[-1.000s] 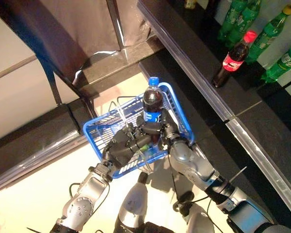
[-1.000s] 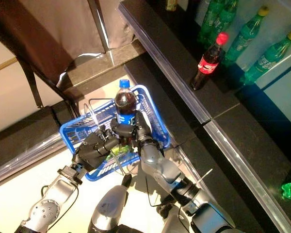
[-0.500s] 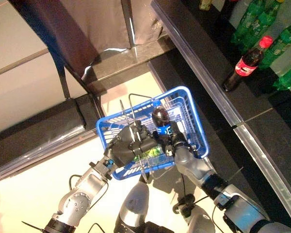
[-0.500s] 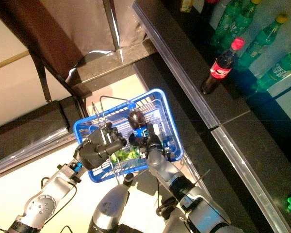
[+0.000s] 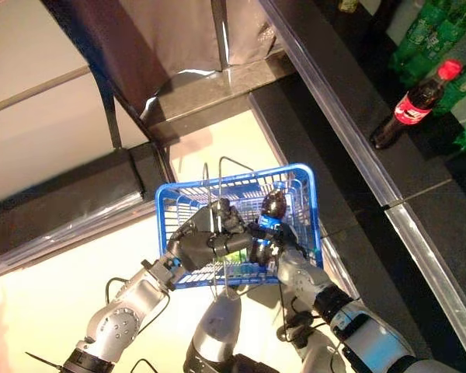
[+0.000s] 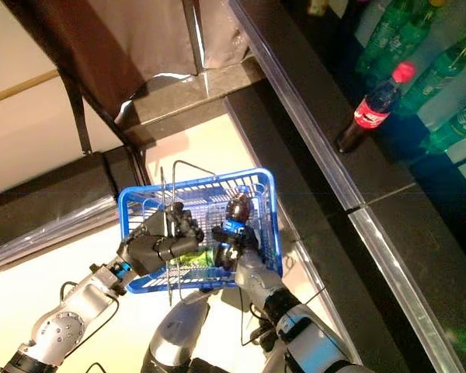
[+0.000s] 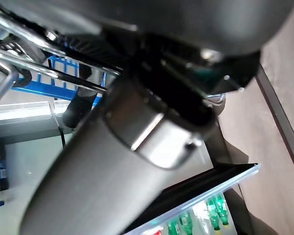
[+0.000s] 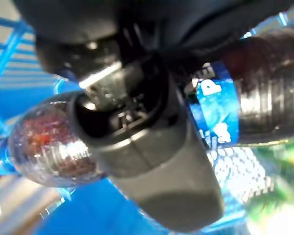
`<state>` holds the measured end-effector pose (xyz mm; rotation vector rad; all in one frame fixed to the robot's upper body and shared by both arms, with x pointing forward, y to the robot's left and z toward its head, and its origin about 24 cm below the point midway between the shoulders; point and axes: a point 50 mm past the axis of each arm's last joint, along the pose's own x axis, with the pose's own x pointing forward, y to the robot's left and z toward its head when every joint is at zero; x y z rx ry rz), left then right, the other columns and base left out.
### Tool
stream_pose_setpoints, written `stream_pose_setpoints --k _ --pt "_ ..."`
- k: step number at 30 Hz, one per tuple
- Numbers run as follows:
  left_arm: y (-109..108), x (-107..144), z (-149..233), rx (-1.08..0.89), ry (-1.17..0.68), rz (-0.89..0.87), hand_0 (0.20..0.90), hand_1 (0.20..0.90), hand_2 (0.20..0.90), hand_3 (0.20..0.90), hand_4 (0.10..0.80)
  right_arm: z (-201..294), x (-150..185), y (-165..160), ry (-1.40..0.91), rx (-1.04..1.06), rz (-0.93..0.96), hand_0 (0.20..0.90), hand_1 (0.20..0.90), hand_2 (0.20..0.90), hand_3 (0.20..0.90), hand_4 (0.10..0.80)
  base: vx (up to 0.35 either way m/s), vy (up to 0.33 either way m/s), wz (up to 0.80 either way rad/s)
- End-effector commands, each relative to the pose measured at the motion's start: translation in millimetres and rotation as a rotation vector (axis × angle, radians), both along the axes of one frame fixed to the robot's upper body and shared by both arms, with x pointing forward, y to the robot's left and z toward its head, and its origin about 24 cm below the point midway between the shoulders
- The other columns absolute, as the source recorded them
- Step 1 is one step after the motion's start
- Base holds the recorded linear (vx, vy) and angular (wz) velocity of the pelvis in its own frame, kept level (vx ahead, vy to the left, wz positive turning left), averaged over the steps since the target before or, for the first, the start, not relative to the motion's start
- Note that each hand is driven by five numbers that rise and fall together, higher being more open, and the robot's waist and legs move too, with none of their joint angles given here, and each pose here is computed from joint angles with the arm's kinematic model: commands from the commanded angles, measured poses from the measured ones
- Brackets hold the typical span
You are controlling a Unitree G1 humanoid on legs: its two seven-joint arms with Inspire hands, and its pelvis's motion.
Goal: Pick up the drink and place into the basket.
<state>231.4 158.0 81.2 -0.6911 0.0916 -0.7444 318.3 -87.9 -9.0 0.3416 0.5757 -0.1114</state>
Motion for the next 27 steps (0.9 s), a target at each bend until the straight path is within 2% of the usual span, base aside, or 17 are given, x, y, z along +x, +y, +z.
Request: stream_pose_setpoints --k 1,11,12,13,14,16,27 --pt "-32 -35 125 -0.329 -0.718 -0.303 0.3 0.3 0.3 0.2 0.1 43 16 54 -0.136 0.281 0.108 0.3 0.3 0.3 0.2 0.1 0.003 -0.017 0.05" --pt "-32 -35 126 -0.312 -0.709 -0.312 0.3 0.3 0.3 0.2 0.1 29 13 55 -0.002 0.535 0.037 0.3 0.3 0.3 0.2 0.1 0.011 -0.019 0.05" --pt "-32 -35 126 -0.311 -0.703 -0.314 0.3 0.3 0.3 0.2 0.1 28 12 54 0.009 0.59 0.022 0.411 0.411 0.411 0.329 0.229 0.0 0.0 0.0" --pt "-32 -35 125 -0.312 -0.701 -0.315 0.3 0.3 0.3 0.2 0.1 28 13 54 0.011 0.605 0.016 0.444 0.444 0.444 0.367 0.267 0.0 0.0 0.0" --pt "-32 -35 125 -0.312 -0.699 -0.317 0.3 0.3 0.3 0.2 0.1 29 13 54 0.011 0.618 0.009 0.507 0.507 0.507 0.442 0.342 0.0 0.0 0.0" --pt "-32 -35 126 -0.311 -0.692 -0.319 0.3 0.3 0.3 0.2 0.1 32 16 51 0.004 0.635 -0.015 0.9 0.9 0.9 0.9 0.8 0.0 -0.016 0.01" --pt "-32 -33 125 -0.306 -0.658 -0.318 0.3 0.3 0.3 0.2 0.1 43 29 25 -0.067 0.608 -0.163 0.9 0.9 0.9 0.9 0.8 0.003 -0.006 0.0"
